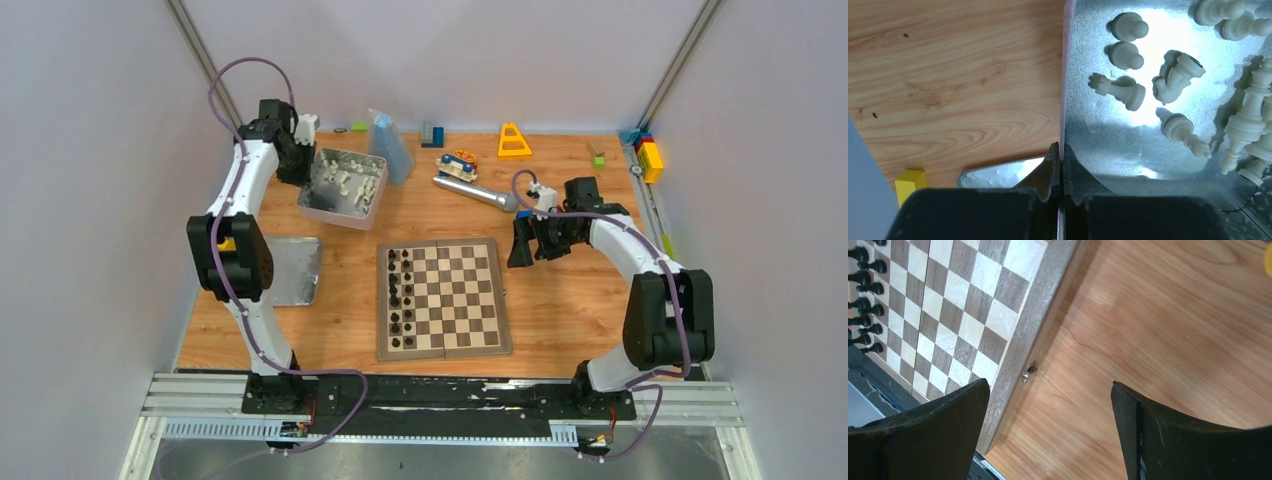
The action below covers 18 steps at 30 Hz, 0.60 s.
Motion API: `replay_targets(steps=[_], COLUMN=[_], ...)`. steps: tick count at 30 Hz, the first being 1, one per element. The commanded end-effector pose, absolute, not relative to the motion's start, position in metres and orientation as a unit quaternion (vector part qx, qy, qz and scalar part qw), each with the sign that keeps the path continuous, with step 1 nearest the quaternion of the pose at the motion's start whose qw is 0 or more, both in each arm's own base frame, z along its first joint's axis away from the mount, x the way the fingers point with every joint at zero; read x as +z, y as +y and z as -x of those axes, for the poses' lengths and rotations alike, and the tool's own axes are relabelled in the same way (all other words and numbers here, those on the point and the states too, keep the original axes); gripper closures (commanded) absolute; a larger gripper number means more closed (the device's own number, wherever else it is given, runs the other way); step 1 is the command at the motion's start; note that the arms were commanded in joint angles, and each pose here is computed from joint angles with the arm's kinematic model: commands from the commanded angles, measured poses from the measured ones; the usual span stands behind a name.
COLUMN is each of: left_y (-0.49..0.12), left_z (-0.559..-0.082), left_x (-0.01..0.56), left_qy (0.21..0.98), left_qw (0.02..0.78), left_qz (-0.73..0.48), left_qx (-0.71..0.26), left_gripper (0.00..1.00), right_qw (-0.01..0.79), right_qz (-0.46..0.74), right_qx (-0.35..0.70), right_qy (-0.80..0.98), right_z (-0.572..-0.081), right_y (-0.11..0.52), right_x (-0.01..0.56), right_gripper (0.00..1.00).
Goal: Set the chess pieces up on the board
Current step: Pick up the storage box at the center of the board, then place the storage box at the center of the board.
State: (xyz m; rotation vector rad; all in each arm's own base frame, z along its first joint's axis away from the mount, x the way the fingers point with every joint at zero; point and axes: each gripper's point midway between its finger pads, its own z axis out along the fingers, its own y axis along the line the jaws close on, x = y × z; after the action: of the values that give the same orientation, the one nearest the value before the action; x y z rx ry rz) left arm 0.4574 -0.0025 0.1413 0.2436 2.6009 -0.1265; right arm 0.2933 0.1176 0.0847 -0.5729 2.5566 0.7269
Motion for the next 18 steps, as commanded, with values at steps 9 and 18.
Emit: replay_targets(steps=[9, 18], left_y=[-0.157, -0.308], left_z=[-0.427, -0.401], left_x=[0.218, 0.197], left_qy=[0.919, 0.876], left_qw=[0.297, 0.270], left_qz=[-0.235, -0.372], left_qx=[-0.106, -0.145], left_gripper=[1.00, 1.00], right_qw=[0.321, 0.353], right_qz=[0.054, -0.041], right_qx=[0.234, 0.195], right_qy=[0.916, 0.914], right_z=[-0.329, -0.317], right_y=[0.023, -0.042], right_x=[0.146, 0.164], right_gripper=[0.07, 0.07])
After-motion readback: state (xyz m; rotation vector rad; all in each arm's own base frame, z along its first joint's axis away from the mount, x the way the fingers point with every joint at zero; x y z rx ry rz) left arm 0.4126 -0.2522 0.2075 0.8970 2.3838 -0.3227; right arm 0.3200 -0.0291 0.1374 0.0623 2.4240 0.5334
